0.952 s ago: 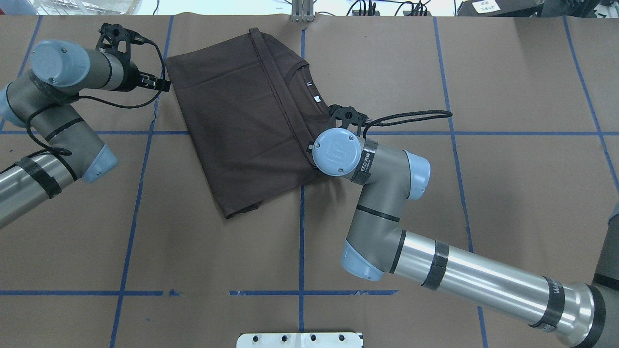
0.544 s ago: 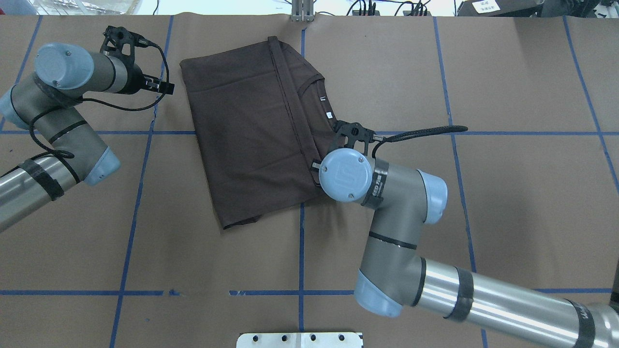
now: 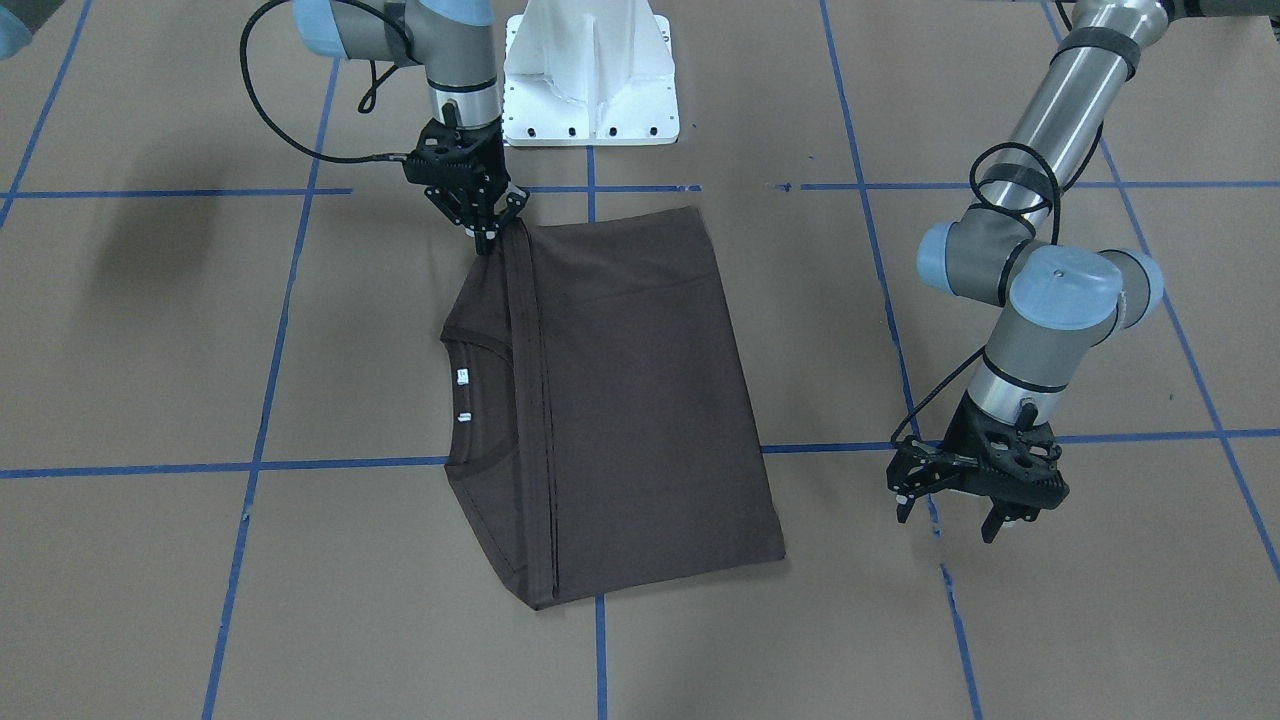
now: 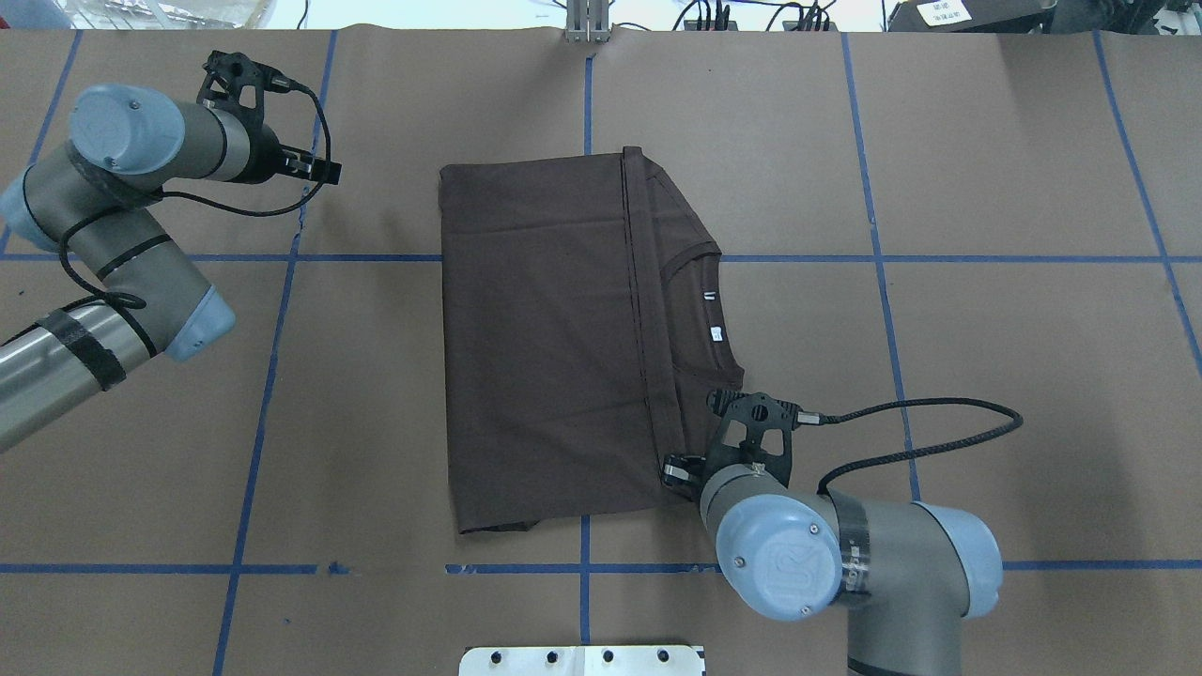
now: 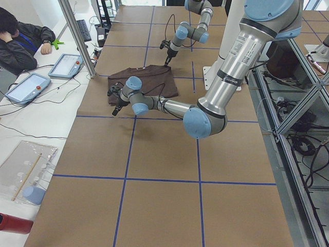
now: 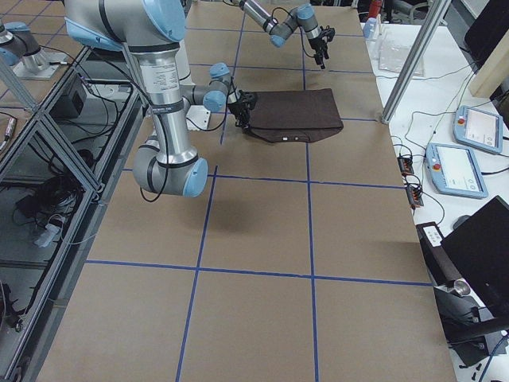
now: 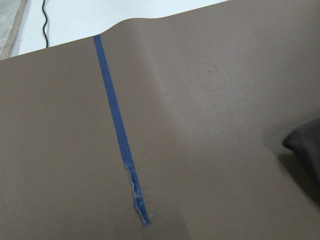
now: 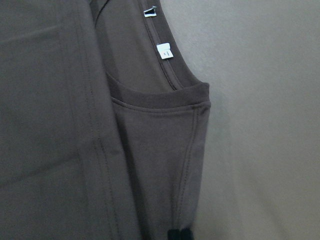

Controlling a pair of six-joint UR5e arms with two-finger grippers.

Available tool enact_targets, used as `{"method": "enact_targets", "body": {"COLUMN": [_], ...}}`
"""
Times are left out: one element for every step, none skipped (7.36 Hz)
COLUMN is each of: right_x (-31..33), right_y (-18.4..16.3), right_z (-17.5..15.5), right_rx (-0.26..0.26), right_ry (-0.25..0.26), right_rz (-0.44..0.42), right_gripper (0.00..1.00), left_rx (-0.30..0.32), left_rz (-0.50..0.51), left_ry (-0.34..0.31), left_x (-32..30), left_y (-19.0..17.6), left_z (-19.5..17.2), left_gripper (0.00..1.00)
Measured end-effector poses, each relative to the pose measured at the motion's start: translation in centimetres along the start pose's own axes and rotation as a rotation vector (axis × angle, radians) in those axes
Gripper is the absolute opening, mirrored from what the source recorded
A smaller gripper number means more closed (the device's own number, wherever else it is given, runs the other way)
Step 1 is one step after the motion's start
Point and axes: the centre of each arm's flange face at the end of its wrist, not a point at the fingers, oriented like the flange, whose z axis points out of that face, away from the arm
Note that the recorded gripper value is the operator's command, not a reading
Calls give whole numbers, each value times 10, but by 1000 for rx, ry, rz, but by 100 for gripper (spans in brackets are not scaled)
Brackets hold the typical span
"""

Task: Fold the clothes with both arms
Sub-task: 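Drag the shirt toward the robot with the right gripper, straightening it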

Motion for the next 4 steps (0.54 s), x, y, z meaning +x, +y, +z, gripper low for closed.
{"method": "enact_targets", "body": {"right_x": [9, 13, 16, 19], "right_y": [19, 31, 38, 40], "right_z": [-8, -11, -12, -11], "right_rx": [-2, -2, 2, 9], "right_ry": [-7, -12, -12, -8], "right_rz": [-1, -4, -14, -45], "right_gripper": [79, 100, 100, 100], "left_rx": [0, 1, 2, 3], "left_rz": [0, 0, 1, 2], "left_ry": [0, 1, 3, 6], "left_x": [0, 1, 2, 3], "left_y": [0, 0, -1, -1], "left_z": [0, 0, -1, -2], "left_gripper": [100, 100, 100, 100]}}
